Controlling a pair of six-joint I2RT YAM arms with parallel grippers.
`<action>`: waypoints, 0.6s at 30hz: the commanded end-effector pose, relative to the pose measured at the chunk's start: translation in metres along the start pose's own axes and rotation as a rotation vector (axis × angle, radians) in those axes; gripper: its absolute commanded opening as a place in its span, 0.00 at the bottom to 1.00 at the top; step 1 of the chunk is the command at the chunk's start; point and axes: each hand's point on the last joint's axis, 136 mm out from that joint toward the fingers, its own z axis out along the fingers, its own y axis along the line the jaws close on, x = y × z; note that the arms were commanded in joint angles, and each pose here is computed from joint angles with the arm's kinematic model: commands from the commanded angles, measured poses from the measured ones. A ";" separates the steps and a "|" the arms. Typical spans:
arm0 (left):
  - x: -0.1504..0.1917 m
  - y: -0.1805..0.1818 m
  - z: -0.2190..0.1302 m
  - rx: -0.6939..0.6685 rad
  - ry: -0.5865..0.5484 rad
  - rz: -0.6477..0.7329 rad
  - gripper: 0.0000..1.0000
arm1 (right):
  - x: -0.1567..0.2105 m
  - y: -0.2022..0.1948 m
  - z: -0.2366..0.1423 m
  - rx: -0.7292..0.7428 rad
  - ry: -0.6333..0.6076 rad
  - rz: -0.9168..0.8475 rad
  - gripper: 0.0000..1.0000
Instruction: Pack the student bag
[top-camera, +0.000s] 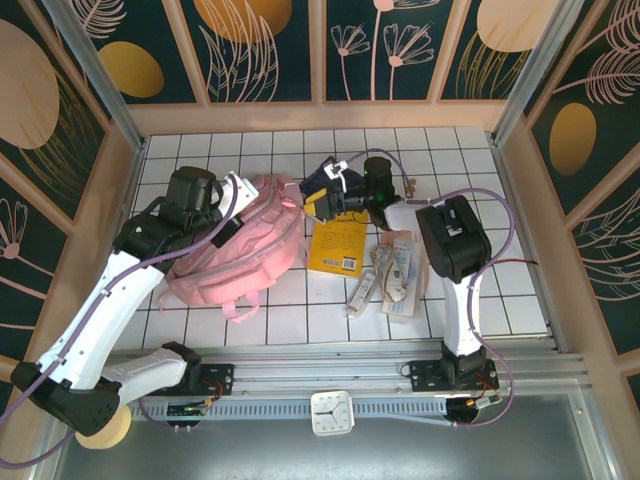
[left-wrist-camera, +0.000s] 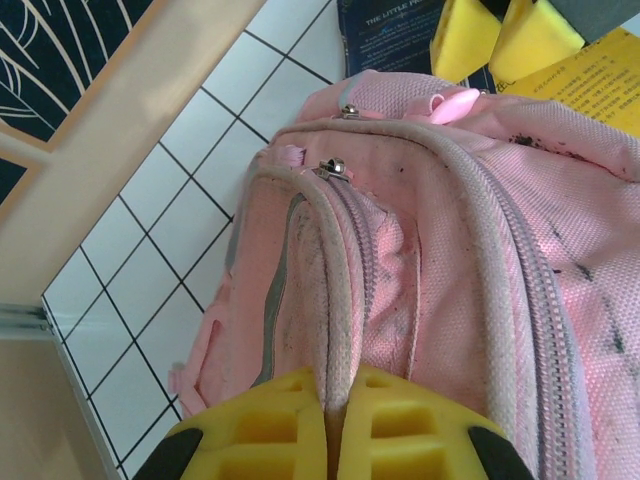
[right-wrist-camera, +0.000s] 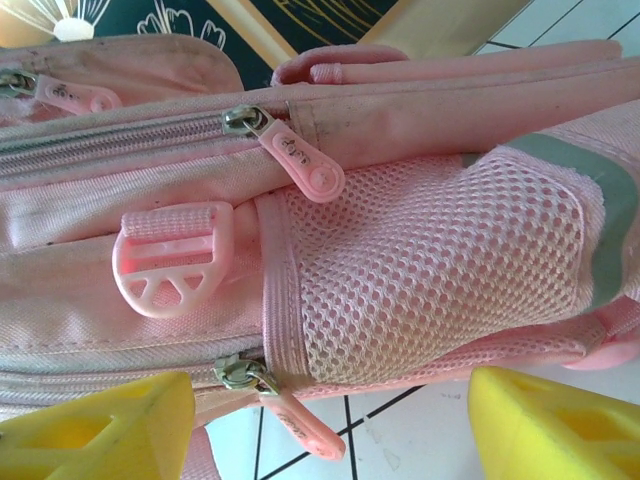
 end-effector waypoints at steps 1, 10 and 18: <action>-0.038 0.023 -0.024 -0.076 -0.151 -0.010 0.00 | 0.013 -0.007 0.004 -0.026 0.041 0.001 0.73; -0.039 0.026 -0.027 -0.083 -0.147 -0.020 0.00 | 0.023 0.005 0.015 -0.109 0.054 0.021 0.71; -0.037 0.024 -0.030 -0.078 -0.143 -0.025 0.00 | 0.015 0.022 0.007 -0.175 -0.033 0.017 0.66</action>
